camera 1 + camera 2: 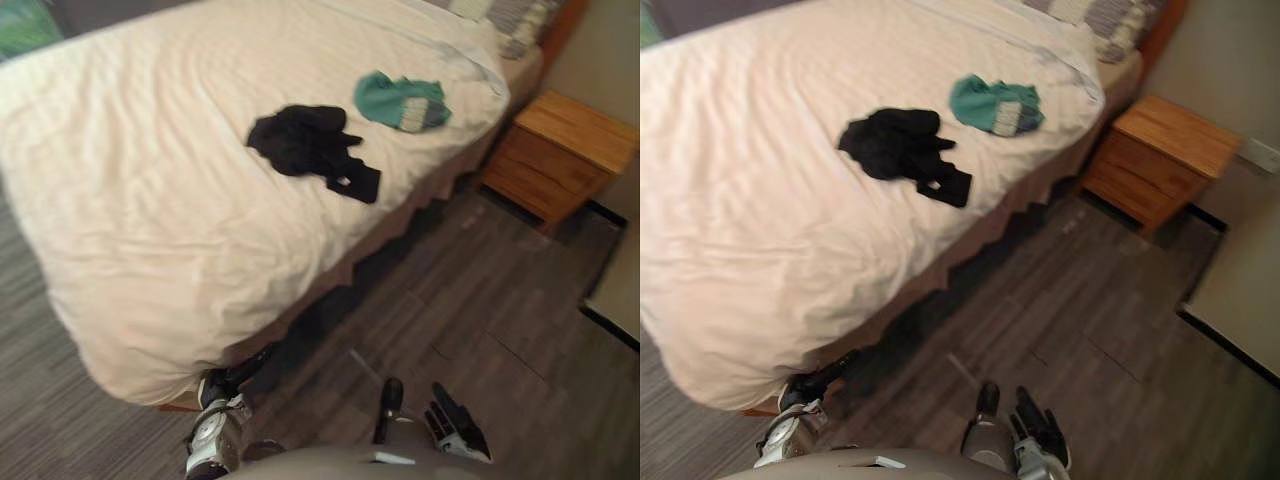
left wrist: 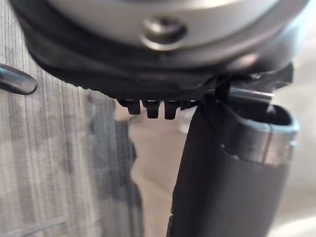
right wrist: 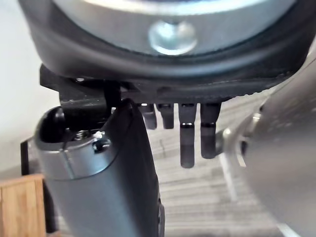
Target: Tidy up the quilt and then pick up the clothes from the bed and put them into the laundry hamper
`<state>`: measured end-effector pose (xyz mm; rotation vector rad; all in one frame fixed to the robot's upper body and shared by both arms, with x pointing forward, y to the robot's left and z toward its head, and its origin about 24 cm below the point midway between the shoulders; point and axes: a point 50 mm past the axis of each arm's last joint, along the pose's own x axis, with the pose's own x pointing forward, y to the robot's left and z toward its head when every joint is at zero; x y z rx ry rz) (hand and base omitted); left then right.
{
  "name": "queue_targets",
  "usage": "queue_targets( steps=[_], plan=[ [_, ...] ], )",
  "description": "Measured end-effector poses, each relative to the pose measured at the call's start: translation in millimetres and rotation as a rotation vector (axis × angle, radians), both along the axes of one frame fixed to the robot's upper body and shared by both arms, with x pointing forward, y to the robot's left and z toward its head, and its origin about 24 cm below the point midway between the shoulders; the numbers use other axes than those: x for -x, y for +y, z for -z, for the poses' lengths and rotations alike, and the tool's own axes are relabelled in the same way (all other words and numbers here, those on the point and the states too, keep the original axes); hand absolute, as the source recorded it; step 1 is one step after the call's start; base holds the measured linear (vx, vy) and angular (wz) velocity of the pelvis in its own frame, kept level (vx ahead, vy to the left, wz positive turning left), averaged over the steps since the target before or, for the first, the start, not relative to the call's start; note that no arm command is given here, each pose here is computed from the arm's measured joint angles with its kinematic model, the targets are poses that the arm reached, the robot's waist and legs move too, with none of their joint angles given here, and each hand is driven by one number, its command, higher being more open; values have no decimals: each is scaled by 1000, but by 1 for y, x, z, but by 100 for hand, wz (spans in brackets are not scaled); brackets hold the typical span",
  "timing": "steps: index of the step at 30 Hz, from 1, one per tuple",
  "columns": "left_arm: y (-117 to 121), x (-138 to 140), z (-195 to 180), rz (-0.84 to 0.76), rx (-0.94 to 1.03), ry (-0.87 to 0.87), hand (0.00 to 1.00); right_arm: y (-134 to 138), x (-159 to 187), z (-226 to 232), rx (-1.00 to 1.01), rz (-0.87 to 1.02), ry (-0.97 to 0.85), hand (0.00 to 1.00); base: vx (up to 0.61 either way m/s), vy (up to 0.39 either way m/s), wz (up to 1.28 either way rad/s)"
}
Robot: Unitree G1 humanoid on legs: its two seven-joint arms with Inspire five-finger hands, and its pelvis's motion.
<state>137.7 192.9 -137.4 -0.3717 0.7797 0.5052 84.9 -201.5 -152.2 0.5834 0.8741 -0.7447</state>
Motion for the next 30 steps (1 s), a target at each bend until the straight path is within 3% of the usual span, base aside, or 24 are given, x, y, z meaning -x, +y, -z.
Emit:
queue_targets(
  steps=[2, 4, 5, 12, 17, 23, 24, 30],
  plan=[
    [0, 16, 5, 54, -18, 52, 100, 9, 7, 1, 66, -197, 47, 100, 93, -17, -84],
    [5, 8, 3, 159, -62, 55, 100, 22, 1, 4, 93, -393, 75, 100, -45, -50, -108],
    [-7, -2, 1, 226, -57, 25, 100, 13, -12, 1, 137, -447, 56, 100, -134, -48, -118],
    [-27, -6, 3, 393, -84, 50, 100, 1, -26, 1, 228, -689, 117, 100, -3, -159, -38],
    [-41, -8, 3, 450, -67, 45, 100, -11, -30, 0, 252, -680, 141, 100, -24, -32, -50],
    [-53, 7, 13, 518, -24, 107, 100, -20, -20, 0, 190, -498, 119, 100, 4, 76, -19],
    [-25, 16, 18, 557, -109, 198, 100, -6, -5, 8, 91, -360, 140, 100, 6, 53, 0],
    [-24, 16, 18, 551, -108, 200, 100, -6, -7, 8, 91, -363, 134, 100, 0, 0, 0]
  ],
)
